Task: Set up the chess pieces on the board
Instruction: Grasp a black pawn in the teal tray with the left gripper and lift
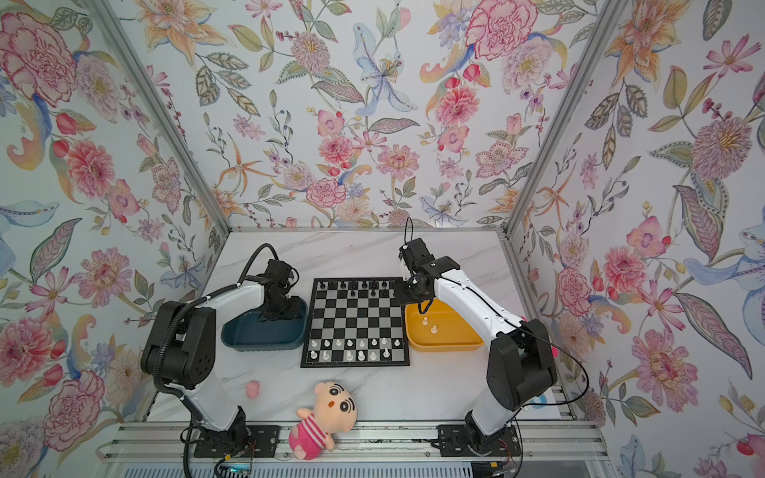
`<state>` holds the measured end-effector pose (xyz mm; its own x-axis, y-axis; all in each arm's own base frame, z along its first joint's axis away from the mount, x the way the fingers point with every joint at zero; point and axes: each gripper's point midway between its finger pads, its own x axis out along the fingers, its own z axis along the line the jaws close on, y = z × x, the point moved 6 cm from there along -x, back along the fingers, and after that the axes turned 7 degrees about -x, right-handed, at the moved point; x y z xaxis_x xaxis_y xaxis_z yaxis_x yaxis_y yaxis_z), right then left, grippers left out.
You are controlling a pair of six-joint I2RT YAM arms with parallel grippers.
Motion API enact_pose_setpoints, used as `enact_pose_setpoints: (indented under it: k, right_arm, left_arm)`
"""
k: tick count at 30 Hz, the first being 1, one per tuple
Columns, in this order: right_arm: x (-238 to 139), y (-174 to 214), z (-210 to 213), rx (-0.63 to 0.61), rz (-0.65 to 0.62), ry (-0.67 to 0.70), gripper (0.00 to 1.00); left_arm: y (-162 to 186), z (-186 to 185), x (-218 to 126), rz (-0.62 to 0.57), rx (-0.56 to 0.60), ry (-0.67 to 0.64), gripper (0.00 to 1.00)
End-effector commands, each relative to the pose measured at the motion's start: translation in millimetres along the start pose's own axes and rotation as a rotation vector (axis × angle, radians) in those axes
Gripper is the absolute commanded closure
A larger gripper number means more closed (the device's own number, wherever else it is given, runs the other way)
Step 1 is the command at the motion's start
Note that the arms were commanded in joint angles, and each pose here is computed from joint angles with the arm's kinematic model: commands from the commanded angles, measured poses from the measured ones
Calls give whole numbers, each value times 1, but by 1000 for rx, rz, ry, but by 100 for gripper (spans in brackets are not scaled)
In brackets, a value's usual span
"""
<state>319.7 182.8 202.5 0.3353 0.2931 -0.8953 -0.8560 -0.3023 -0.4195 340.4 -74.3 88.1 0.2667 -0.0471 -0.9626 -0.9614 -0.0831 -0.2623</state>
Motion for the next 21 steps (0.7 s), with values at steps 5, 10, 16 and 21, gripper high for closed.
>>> enact_pose_setpoints:
  k: [5, 10, 16, 21]
  right_arm:
    - [7, 3, 0, 12, 15, -17, 80]
    - [7, 3, 2, 9, 10, -25, 80]
    - [6, 4, 3, 7, -4, -35, 80]
    - [8, 5, 3, 8, -8, -43, 80]
  left_arm:
    - [-11, 5, -32, -34, 14, -40, 100]
    - [-17, 2, -57, -65, 33, -45, 100]
    - [-25, -2, -84, -110, 40, -42, 99]
    - [-32, -13, -106, -149, 68, -31, 99]
